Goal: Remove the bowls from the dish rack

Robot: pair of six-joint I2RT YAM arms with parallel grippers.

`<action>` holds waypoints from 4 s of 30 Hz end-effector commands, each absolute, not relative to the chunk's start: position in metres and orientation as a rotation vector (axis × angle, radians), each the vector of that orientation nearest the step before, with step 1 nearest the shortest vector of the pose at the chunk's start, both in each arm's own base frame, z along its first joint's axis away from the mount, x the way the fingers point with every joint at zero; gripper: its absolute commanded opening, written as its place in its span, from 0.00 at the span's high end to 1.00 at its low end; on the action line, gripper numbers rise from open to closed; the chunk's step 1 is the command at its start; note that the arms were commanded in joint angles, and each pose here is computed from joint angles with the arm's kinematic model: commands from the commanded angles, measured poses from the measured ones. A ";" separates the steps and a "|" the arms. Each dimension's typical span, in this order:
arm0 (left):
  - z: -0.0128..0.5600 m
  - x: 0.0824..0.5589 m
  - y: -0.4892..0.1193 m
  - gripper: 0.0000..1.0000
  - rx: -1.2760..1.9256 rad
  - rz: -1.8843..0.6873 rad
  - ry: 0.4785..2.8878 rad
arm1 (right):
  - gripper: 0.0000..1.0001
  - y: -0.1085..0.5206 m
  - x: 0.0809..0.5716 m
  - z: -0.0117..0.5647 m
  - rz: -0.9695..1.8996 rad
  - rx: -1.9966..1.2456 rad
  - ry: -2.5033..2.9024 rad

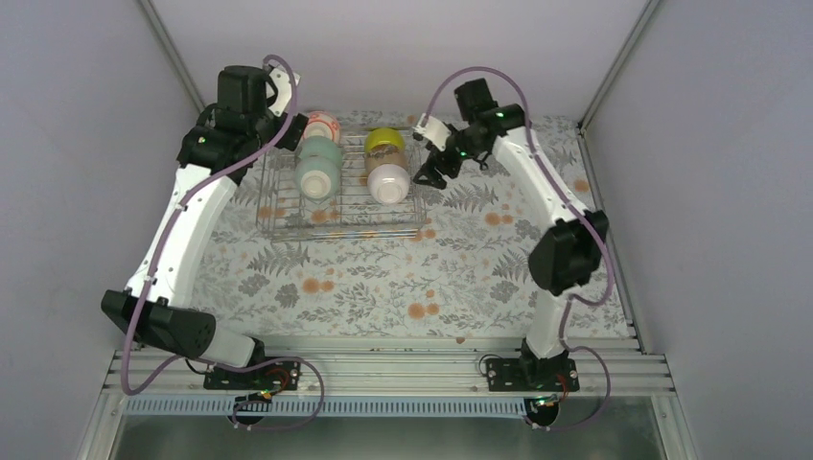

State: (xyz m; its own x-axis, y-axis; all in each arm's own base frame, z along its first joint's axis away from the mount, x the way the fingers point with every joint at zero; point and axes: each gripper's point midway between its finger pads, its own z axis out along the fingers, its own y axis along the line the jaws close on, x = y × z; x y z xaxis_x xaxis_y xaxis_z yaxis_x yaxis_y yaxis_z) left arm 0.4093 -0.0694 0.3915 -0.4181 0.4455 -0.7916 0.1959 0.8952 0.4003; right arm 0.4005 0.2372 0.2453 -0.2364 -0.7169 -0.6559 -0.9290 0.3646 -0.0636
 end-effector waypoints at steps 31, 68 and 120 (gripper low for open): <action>0.324 0.407 -0.068 0.00 0.516 0.153 2.097 | 0.00 0.298 0.455 0.135 0.460 -1.595 2.115; 0.311 0.402 -0.084 0.00 0.558 0.034 2.132 | 0.00 0.305 0.457 0.116 0.549 -1.655 2.060; 0.311 0.400 -0.085 0.00 0.554 0.015 2.140 | 0.57 0.259 0.468 0.275 0.206 -1.329 1.923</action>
